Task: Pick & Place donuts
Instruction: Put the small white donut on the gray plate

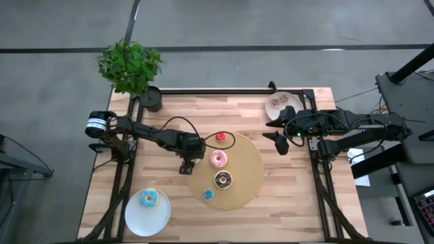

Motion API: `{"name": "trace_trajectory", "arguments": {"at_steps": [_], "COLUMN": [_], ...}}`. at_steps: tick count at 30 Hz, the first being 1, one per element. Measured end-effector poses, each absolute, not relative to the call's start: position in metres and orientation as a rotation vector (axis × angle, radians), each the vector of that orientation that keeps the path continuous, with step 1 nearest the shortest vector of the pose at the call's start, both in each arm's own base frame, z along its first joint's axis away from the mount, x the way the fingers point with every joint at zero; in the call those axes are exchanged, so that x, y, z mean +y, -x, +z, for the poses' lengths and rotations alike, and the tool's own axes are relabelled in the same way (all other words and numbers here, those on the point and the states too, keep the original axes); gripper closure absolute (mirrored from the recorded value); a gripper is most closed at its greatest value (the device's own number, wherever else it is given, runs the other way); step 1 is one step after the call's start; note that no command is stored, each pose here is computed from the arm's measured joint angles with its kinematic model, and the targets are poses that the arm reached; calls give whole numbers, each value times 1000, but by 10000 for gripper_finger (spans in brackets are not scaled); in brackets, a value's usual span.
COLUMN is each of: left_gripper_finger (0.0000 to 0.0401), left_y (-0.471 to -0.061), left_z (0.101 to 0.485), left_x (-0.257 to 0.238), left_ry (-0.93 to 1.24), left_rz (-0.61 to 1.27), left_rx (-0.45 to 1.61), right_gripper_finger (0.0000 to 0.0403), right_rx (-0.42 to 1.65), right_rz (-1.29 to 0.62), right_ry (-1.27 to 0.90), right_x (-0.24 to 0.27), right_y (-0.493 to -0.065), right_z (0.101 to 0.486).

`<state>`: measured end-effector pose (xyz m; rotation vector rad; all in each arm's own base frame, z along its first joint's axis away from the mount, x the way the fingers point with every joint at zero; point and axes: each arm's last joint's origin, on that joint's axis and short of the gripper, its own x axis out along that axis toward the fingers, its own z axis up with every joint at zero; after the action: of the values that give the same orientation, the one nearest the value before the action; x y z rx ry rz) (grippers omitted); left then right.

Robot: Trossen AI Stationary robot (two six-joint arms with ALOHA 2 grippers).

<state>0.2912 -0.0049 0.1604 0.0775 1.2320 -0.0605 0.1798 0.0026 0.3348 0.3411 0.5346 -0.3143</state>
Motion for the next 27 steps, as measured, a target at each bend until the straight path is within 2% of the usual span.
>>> {"name": "trace_trajectory", "arguments": {"at_steps": [14, 21, 27], "left_gripper_finger": [199, 199, 199], "left_y": [-298, -308, -324], "left_z": [175, 200, 236], "left_x": [-5, -2, 7], "left_ry": [-72, -93, -95], "left_rz": [-54, -32, 32], "left_rx": [1212, 1199, 1109], "right_gripper_finger": [175, 175, 175], "right_rx": [534, 535, 534], "right_rz": [-314, -313, -313], "right_ry": [-339, -335, -335], "right_x": [3, 3, 3], "right_y": [-180, -180, -180], "right_z": [335, 335, 335]}}
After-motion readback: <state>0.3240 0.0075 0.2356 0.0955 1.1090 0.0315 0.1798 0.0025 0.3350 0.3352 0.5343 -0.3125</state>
